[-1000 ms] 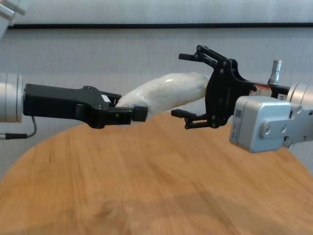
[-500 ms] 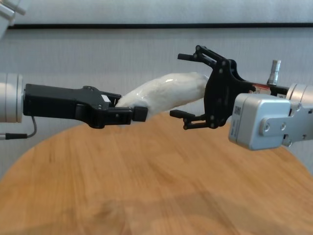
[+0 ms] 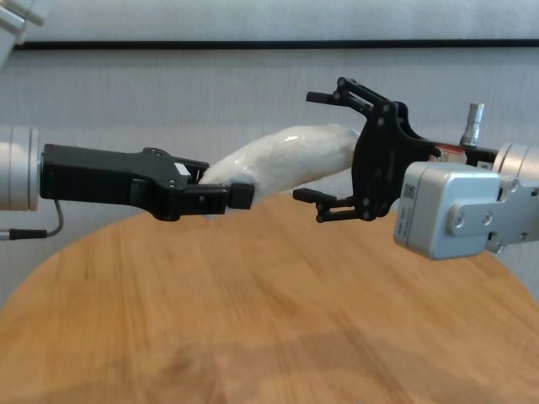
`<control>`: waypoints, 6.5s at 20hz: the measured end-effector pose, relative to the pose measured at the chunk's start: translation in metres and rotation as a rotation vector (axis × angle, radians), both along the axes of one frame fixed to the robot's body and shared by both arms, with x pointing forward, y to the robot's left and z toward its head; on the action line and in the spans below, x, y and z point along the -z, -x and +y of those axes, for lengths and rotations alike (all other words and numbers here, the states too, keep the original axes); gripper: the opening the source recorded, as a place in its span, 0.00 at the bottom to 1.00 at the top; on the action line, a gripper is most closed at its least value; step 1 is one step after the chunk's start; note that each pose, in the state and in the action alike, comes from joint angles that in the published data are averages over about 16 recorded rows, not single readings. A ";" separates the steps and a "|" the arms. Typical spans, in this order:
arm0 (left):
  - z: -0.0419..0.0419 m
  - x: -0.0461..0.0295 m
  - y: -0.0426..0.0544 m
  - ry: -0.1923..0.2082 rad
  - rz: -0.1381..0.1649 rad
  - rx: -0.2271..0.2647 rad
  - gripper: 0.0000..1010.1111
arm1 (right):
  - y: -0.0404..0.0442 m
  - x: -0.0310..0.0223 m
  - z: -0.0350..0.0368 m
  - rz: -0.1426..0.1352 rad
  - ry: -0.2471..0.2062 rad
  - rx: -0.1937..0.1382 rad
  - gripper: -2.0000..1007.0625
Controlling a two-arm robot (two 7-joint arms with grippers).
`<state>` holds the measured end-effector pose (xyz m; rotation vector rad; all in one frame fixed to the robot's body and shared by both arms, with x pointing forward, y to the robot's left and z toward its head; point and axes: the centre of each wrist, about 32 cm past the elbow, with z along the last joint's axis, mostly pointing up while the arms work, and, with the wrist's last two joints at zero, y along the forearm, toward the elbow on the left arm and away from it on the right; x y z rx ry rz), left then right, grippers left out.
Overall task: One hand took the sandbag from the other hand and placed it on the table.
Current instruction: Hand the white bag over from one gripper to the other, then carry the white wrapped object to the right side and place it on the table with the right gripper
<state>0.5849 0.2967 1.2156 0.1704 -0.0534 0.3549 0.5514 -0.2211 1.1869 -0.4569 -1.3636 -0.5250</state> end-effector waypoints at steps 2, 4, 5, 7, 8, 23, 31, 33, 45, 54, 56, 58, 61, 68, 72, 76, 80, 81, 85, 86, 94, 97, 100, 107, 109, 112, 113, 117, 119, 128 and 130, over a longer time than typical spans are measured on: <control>0.0000 0.0000 0.0000 0.000 0.000 0.000 0.34 | 0.0000 0.0000 -0.0001 -0.001 0.001 0.000 0.97; 0.0000 0.0000 0.0000 0.000 0.000 0.000 0.34 | 0.0000 0.0001 -0.0001 -0.002 0.001 0.000 0.95; 0.0000 0.0000 0.0000 0.000 0.000 0.000 0.34 | 0.0000 0.0001 -0.0002 -0.002 0.001 0.000 0.94; 0.0000 0.0000 0.0000 0.000 0.000 0.000 0.34 | -0.0001 0.0002 -0.0002 -0.002 0.002 0.000 0.90; 0.0000 0.0000 0.0000 0.000 0.000 0.000 0.34 | -0.0001 0.0002 -0.0003 -0.003 0.002 0.000 0.88; 0.0000 0.0000 0.0000 0.000 0.000 0.000 0.34 | -0.0002 0.0003 -0.0006 -0.004 0.004 0.001 0.56; 0.0000 0.0000 0.0000 0.000 0.000 0.000 0.34 | -0.0002 0.0003 -0.0006 -0.005 0.004 0.001 0.54; 0.0000 0.0000 0.0000 0.000 0.000 0.000 0.34 | -0.0002 0.0003 -0.0006 -0.005 0.004 0.001 0.54; 0.0000 0.0000 0.0000 0.000 0.000 0.000 0.34 | -0.0002 0.0003 -0.0006 -0.005 0.004 0.001 0.54; 0.0000 0.0000 0.0000 0.000 0.000 0.000 0.34 | -0.0002 0.0003 -0.0006 -0.005 0.004 0.001 0.54; 0.0000 0.0000 0.0000 0.000 0.000 0.000 0.34 | -0.0002 0.0003 -0.0006 -0.005 0.004 0.001 0.54; 0.0000 0.0000 0.0000 0.000 0.000 0.000 0.34 | -0.0002 0.0003 -0.0006 -0.005 0.004 0.001 0.54; 0.0000 0.0000 0.0000 0.000 0.000 0.000 0.34 | -0.0002 0.0003 -0.0006 -0.005 0.004 0.001 0.54; 0.0000 0.0000 0.0000 0.000 0.000 0.000 0.34 | -0.0002 0.0003 -0.0006 -0.005 0.004 0.001 0.54; 0.0000 0.0000 0.0000 0.000 0.000 0.000 0.37 | -0.0002 0.0003 -0.0006 -0.005 0.004 0.001 0.54; 0.0000 0.0000 0.0000 0.000 0.000 0.000 0.43 | -0.0002 0.0003 -0.0006 -0.005 0.004 0.001 0.54; 0.0000 0.0000 0.0000 0.000 0.000 0.000 0.53 | -0.0002 0.0003 -0.0006 -0.005 0.004 0.001 0.54; 0.0000 0.0000 0.0000 0.000 0.000 0.000 0.56 | -0.0002 0.0003 -0.0006 -0.005 0.004 0.001 0.54; 0.0000 0.0000 0.0000 0.000 0.000 0.000 0.69 | -0.0002 0.0003 -0.0006 -0.005 0.004 0.001 0.54; 0.0000 0.0000 0.0000 0.000 0.000 0.000 0.73 | -0.0002 0.0003 -0.0006 -0.005 0.004 0.001 0.54; 0.0000 0.0000 0.0000 0.000 0.000 0.000 0.93 | -0.0002 0.0003 -0.0006 -0.005 0.004 0.001 0.54; -0.0001 -0.0002 0.0004 0.000 -0.002 -0.002 0.97 | -0.0002 0.0003 -0.0006 -0.005 0.004 0.001 0.54; 0.0000 -0.0005 0.0015 0.001 -0.005 -0.008 0.99 | -0.0002 0.0003 -0.0006 -0.005 0.004 0.001 0.54; 0.0008 -0.0025 0.0070 0.001 -0.024 -0.029 0.99 | -0.0003 0.0003 -0.0006 -0.005 0.004 0.001 0.54; 0.0011 -0.0035 0.0091 0.001 -0.034 -0.034 0.99 | -0.0003 0.0003 -0.0006 -0.005 0.004 0.001 0.54; 0.0022 -0.0050 0.0129 0.006 -0.051 -0.040 0.99 | -0.0003 0.0003 -0.0006 -0.005 0.004 0.001 0.54; 0.0027 -0.0054 0.0142 0.008 -0.057 -0.041 0.99 | -0.0003 0.0003 -0.0006 -0.005 0.004 0.001 0.54; 0.0063 -0.0079 0.0206 0.022 -0.090 -0.040 0.99 | -0.0003 0.0003 -0.0006 -0.005 0.004 0.001 0.54; 0.0087 -0.0097 0.0244 0.030 -0.109 -0.036 0.99 | -0.0003 0.0003 -0.0006 -0.005 0.004 0.001 0.54; 0.0250 -0.0170 0.0582 0.071 -0.195 -0.137 0.99 | -0.0003 0.0003 -0.0005 -0.005 0.004 0.001 0.54; 0.0272 -0.0189 0.0687 0.069 -0.203 -0.192 0.99 | -0.0003 0.0003 -0.0005 -0.005 0.004 0.001 0.54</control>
